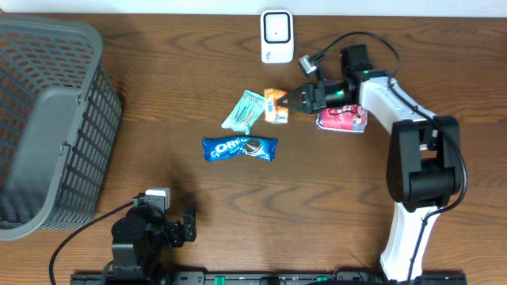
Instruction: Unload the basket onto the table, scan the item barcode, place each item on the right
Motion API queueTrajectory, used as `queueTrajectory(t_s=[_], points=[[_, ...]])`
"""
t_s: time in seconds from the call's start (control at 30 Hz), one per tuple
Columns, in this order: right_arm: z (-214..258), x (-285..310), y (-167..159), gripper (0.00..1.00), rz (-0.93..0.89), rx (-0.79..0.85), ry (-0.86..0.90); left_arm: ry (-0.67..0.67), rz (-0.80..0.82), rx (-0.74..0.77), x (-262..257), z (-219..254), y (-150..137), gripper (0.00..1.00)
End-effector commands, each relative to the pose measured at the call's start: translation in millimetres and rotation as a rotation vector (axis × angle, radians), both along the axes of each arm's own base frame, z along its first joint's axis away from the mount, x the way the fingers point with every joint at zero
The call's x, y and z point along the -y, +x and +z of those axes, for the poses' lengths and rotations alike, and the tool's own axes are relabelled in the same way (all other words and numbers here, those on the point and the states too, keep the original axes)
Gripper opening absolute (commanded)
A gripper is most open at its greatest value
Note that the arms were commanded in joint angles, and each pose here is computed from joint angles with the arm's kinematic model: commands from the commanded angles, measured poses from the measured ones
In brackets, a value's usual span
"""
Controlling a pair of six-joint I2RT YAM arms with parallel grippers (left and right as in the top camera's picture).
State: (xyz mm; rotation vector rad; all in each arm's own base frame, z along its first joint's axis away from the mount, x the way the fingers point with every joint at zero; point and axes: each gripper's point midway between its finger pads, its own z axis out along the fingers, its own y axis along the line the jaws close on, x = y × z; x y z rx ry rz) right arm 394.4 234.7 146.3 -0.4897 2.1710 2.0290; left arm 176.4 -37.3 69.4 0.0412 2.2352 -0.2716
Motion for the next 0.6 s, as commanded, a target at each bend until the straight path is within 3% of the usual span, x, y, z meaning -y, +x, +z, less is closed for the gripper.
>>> queueTrajectory(t_s=[0.0, 0.1, 0.2, 0.3, 0.4, 0.57], points=[[-23.9, -3.9, 12.8, 0.01, -0.080, -0.124, -0.192, 0.006, -0.023, -0.015, 2.6, -4.2, -3.6, 0.98], [-39.7, 4.8, 38.5, 0.01, -0.233, -0.218, -0.355, 0.006, -0.023, -0.015, 2.6, -4.2, -3.6, 0.98], [-37.7, 21.9, 69.6, 0.01, -0.397, -0.165, -0.525, 0.006, -0.023, -0.015, 2.6, -4.2, -3.6, 0.98], [-43.3, 67.8, 103.6, 0.01, -0.671, -0.122, -0.845, 0.006, -0.023, -0.015, 2.6, -4.2, -3.6, 0.98], [-52.9, 81.4, 103.8, 0.01, -0.726, -0.115, -0.949, 0.006, -0.023, -0.015, 2.6, -4.2, -3.6, 0.98], [-91.9, 89.0, 91.0, 0.01, -0.668, -0.099, -1.036, 0.006, -0.023, -0.015, 2.6, -4.2, -3.6, 0.98]])
